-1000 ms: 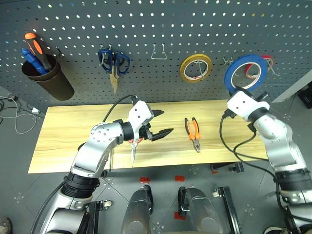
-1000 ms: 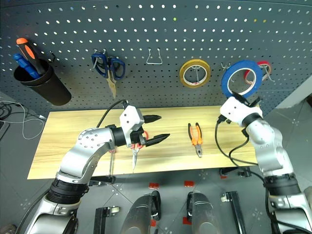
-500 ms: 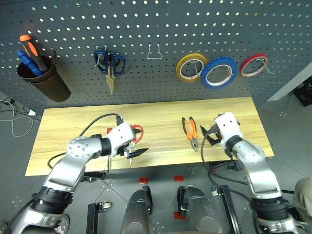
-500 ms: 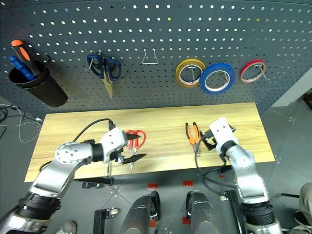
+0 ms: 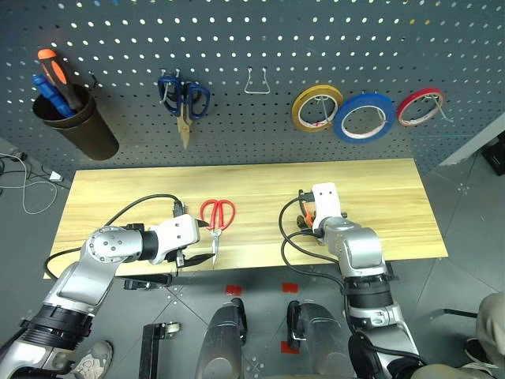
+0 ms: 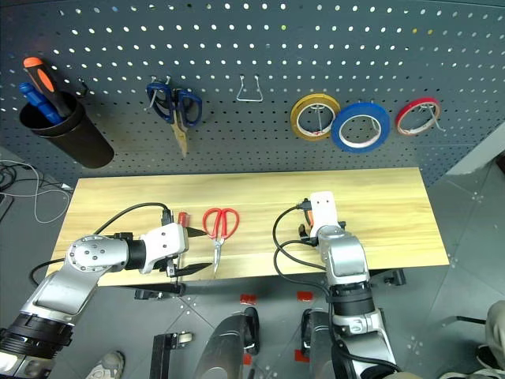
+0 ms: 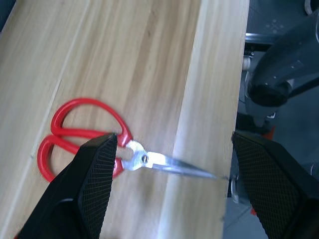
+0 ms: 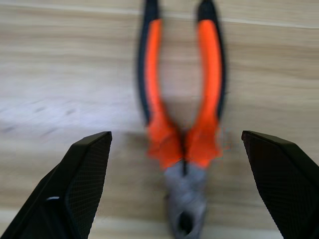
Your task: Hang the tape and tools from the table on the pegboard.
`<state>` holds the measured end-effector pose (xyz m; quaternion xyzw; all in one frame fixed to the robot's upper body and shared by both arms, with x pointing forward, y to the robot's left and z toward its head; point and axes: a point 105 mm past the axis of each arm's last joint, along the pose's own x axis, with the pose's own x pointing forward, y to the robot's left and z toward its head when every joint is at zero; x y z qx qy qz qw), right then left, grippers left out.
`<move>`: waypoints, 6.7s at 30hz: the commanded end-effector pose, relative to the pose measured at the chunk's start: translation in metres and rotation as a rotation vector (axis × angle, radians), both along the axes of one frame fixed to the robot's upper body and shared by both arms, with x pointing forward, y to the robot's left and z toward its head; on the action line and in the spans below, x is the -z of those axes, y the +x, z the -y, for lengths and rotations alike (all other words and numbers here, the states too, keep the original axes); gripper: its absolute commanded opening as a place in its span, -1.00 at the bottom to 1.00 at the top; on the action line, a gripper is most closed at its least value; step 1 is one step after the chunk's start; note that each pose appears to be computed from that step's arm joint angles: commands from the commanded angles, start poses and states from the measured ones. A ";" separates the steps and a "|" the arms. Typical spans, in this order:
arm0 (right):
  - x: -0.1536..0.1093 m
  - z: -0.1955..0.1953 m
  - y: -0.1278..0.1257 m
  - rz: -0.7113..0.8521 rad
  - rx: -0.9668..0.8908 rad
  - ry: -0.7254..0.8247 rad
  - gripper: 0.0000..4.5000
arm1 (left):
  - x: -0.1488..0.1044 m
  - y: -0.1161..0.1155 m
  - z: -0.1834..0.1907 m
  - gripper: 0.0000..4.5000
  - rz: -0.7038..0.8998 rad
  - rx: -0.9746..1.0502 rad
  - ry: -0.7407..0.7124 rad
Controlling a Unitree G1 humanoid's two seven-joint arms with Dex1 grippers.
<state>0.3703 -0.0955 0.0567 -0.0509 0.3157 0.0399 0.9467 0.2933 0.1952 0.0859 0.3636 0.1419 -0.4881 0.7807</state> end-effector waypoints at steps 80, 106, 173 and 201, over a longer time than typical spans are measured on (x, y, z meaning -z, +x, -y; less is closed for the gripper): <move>-0.218 -0.096 0.017 1.135 -0.399 0.138 0.97 | -0.039 0.045 -0.013 0.97 0.151 -0.775 -0.477; -0.096 -0.074 -0.103 0.462 -1.104 0.172 1.00 | 0.088 0.040 0.040 0.71 -0.336 -1.156 -0.243; -0.207 -0.069 -0.094 1.082 -0.840 0.145 1.00 | -0.127 0.040 0.010 -0.49 0.878 -0.721 -0.466; -0.126 -0.099 -0.116 0.599 -1.056 0.114 1.00 | 0.051 0.051 -0.053 0.97 -0.283 -1.318 -0.430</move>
